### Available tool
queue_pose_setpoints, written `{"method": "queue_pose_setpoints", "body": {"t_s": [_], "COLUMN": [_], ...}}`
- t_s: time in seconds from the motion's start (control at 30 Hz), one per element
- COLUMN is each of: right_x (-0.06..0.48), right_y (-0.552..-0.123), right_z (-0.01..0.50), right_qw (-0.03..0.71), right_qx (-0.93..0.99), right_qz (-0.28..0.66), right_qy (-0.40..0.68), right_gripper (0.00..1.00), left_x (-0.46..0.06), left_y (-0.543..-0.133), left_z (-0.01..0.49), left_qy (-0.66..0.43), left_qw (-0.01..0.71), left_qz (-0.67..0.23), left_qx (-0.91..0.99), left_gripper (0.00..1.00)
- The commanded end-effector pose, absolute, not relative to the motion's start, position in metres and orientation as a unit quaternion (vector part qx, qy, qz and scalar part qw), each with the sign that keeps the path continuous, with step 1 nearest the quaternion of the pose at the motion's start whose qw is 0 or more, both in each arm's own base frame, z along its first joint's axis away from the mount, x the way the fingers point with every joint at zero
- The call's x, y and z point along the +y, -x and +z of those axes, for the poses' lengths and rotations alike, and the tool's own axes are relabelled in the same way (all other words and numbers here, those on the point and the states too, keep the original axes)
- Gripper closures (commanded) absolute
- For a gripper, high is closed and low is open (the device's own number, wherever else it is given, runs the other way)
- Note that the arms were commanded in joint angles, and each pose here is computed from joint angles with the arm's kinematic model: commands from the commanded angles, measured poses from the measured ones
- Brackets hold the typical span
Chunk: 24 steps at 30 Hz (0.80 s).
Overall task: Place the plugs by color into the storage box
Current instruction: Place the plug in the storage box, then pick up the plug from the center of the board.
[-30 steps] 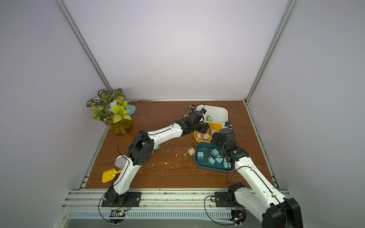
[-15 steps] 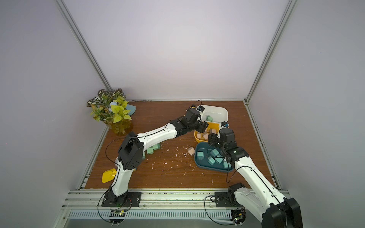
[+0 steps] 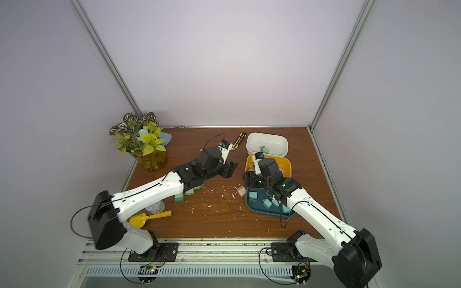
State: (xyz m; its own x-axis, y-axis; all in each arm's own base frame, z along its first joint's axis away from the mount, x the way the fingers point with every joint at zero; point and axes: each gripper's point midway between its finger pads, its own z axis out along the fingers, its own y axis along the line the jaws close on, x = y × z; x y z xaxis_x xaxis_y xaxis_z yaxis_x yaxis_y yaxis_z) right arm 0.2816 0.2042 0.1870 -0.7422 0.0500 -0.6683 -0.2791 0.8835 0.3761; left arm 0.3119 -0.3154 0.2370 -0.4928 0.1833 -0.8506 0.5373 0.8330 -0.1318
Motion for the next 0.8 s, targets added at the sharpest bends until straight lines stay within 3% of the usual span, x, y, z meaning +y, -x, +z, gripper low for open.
{"method": "queue_pose_setpoints", "body": {"t_s": [0.0, 0.3, 0.77], "right_x": [0.212, 0.260, 0.282], "right_y": [-0.278, -0.278, -0.301], "right_z": [0.193, 0.198, 0.172], "right_qw": [0.353, 0.346, 0.304], "right_qx": [0.906, 0.899, 0.916], "right_qz": [0.206, 0.204, 0.124], "right_qy": [0.108, 0.176, 0.229], "right_gripper": [0.36, 0.34, 0.32], "left_x": [-0.265, -0.192, -0.190], "left_y": [-0.293, -0.246, -0.228], "left_z": [0.224, 0.206, 0.201], "left_qy": [-0.178, -0.123, -0.127], "left_qw": [0.459, 0.447, 0.413], "left_qz": [-0.150, -0.133, -0.158], "left_qx": [0.857, 0.876, 0.888], "left_gripper": [0.33, 0.32, 0.32]}}
